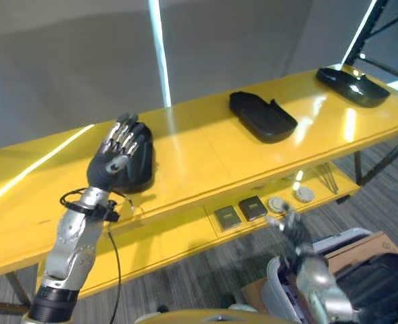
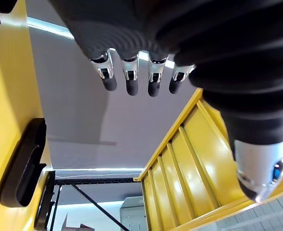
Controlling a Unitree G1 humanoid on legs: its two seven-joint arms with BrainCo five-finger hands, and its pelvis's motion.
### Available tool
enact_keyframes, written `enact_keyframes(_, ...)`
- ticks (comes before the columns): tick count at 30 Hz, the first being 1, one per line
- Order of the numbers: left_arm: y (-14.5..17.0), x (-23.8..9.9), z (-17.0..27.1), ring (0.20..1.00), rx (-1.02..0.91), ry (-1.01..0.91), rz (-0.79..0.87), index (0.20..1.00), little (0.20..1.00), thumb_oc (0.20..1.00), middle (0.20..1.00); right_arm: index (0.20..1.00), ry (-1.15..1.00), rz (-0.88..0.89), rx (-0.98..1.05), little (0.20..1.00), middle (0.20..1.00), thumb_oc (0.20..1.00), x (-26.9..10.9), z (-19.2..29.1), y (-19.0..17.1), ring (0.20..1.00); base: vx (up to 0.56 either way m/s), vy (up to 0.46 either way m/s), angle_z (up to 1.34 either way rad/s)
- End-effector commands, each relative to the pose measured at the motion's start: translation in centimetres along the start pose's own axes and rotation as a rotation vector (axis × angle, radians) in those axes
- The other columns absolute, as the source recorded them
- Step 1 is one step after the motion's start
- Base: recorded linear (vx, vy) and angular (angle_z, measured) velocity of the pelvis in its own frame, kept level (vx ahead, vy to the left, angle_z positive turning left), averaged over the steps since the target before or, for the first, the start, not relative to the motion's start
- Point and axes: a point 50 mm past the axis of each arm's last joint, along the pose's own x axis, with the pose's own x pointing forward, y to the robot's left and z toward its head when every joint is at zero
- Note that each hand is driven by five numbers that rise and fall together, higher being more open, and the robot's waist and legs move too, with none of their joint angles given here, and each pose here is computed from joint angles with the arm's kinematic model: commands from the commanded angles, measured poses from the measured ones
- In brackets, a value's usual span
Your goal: Move parts from the plastic box to the shelf.
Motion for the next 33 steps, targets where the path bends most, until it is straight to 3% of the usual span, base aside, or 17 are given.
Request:
enact_keyframes(1,0.6,0.6,1.9,1.0,0.058,-0.125,0.014,1.0,1.0,1.0,1.0,1.0,-0.058,-0.058,0.007,1.0,1.0,1.0,0.6,0.8,-2.8,1.0,-0.02,0.003,-0.28)
enact_keyframes(11,0.4,0.7,3.1,1.0,0.075,-0.163,0.053,1.0,1.0,1.0,1.0,1.0,-0.655,-0.075,-0.006,1.0,1.0,1.0,1.4,15.6,-3.2,1.0,-0.09,0.119,-0.79)
enact_keyframes(22,-1.3,1.8,3.1,1.0,0.069,-0.125,-0.048,1.0,1.0,1.0,1.0,1.0,-0.777,-0.081,0.024,1.0,1.0,1.0,-0.8,16.9,-3.1,1.0,-0.17,0.18,-0.77)
enact_keyframes(33,-2.4,2.5,3.1,1.0,0.064,-0.113,-0.088,1.0,1.0,1.0,1.0,1.0,-0.764,-0.117,0.069,1.0,1.0,1.0,0.1,16.2,-0.2,1.0,-0.15,-0.112,-0.89)
